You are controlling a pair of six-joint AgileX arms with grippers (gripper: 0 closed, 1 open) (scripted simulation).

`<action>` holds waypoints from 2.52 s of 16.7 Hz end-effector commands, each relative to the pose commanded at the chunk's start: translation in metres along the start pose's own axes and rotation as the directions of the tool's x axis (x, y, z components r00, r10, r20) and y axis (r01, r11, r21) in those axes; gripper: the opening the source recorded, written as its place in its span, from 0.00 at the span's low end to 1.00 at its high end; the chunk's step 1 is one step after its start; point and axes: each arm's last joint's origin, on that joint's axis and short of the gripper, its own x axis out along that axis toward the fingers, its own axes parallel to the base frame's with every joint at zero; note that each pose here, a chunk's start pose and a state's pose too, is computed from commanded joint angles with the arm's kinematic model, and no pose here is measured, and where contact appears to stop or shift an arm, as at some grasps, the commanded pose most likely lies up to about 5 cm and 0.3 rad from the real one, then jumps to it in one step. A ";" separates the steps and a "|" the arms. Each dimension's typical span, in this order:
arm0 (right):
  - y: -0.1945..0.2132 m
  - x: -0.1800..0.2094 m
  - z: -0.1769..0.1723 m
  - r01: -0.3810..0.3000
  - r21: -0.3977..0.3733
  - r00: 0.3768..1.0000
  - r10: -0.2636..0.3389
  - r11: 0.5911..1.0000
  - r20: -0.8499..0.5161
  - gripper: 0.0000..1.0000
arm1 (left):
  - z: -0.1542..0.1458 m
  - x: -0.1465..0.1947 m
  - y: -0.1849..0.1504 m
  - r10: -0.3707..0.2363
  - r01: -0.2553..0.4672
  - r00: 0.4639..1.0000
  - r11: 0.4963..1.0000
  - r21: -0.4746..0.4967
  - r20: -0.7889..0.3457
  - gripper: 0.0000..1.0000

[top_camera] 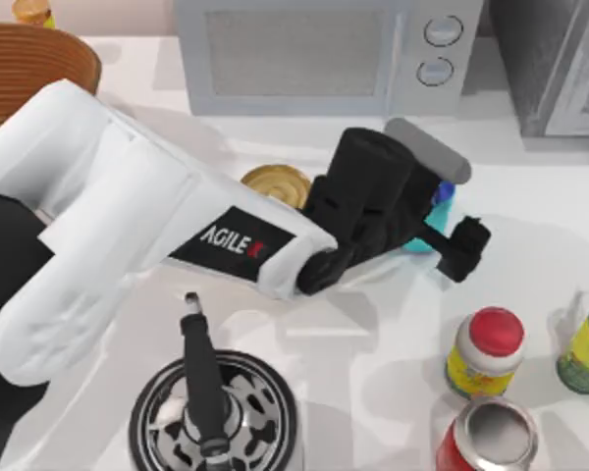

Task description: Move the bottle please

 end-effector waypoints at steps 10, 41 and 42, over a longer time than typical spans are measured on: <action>0.000 0.000 0.000 0.000 0.000 1.000 0.000 1.000 0.000 1.00 | 0.000 0.000 0.000 0.000 0.000 1.000 1.000 0.000 0.000 0.10; 0.000 0.000 0.000 0.000 0.000 1.000 0.000 1.000 0.000 1.00 | -0.057 -0.218 0.113 0.608 -0.602 0.785 0.705 -0.375 -0.118 0.00; 0.000 0.000 0.000 0.000 0.000 1.000 0.000 1.000 0.000 1.00 | -0.058 -0.218 0.113 0.609 -0.603 0.784 0.703 -0.376 -0.120 0.00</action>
